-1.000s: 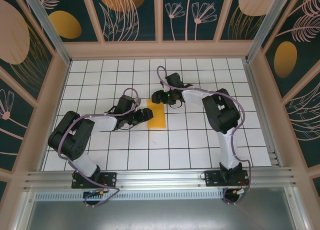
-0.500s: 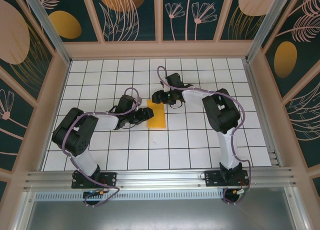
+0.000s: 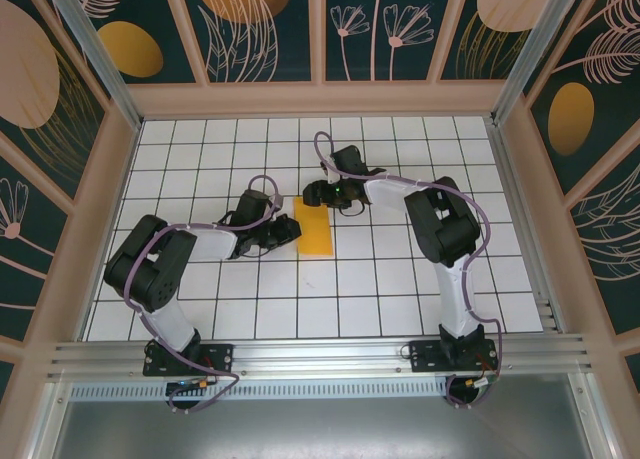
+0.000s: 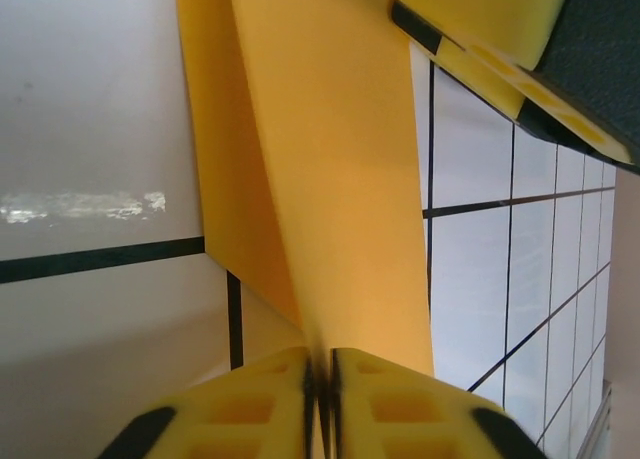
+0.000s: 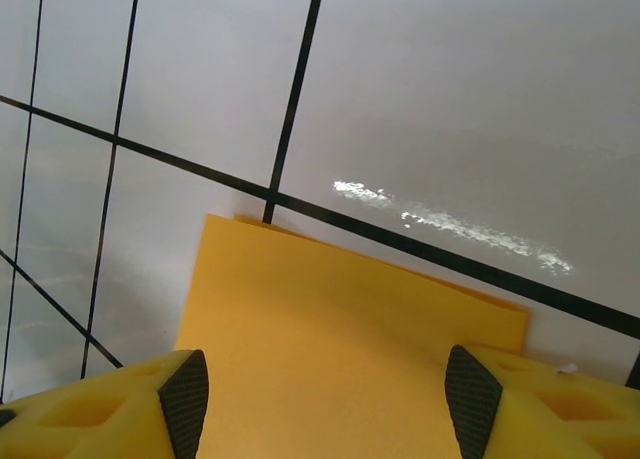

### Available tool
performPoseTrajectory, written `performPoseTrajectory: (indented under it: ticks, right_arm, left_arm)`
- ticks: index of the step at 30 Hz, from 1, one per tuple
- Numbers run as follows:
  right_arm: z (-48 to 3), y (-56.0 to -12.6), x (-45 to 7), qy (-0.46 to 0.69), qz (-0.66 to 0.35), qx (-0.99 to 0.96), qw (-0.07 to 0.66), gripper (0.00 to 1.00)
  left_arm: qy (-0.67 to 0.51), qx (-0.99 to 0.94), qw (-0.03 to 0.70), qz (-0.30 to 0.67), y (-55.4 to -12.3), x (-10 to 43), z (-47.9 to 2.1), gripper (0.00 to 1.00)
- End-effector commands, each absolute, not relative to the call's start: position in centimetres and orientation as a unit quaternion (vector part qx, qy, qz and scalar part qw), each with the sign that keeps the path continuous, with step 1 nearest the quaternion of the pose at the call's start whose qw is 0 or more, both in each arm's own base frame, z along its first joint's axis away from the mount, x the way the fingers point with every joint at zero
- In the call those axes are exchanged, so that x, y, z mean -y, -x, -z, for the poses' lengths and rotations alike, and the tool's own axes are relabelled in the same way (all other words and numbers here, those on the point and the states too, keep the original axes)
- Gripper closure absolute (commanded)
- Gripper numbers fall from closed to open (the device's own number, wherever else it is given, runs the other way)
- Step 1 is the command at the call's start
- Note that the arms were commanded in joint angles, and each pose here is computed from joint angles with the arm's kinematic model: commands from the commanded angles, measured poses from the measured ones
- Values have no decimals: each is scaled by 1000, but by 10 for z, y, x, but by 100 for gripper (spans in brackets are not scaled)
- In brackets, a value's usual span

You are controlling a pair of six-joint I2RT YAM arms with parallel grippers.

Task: Fold a paper plane with a square sheet of paper (fold left side to right side)
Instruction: Third fold the triangle at the center of the table.

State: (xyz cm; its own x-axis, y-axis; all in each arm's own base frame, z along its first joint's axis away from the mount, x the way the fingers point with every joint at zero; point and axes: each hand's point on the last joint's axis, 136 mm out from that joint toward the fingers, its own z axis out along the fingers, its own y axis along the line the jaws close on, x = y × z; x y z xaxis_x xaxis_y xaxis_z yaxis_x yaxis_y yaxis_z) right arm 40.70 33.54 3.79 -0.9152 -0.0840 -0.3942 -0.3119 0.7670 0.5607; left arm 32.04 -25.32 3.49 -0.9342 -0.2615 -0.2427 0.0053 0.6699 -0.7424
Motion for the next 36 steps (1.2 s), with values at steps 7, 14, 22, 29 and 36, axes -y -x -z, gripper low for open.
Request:
performPoseTrajectory:
  ticks: [7,14,22,29,36]
  right_arm:
    - [-86,-403,-315,112,-321,-902,266,16]
    - [-117,-360,-279,145,-291,-874,361,13]
    - [-118,-271,-283,249,-225,-824,457,14]
    - [-113,-226,-304,349,-84,-768,530,11]
    - [-98,-236,-335,396,-5,-738,546,10]
  left_arm:
    - [76,-896,166,406,-320,254,-39,95]
    - [88,-885,172,423,-320,255,-53,96]
    - [114,-866,164,458,-317,261,-69,98]
    - [118,-870,164,450,-315,261,-70,98]
    - [117,-873,162,444,-314,261,-68,98]
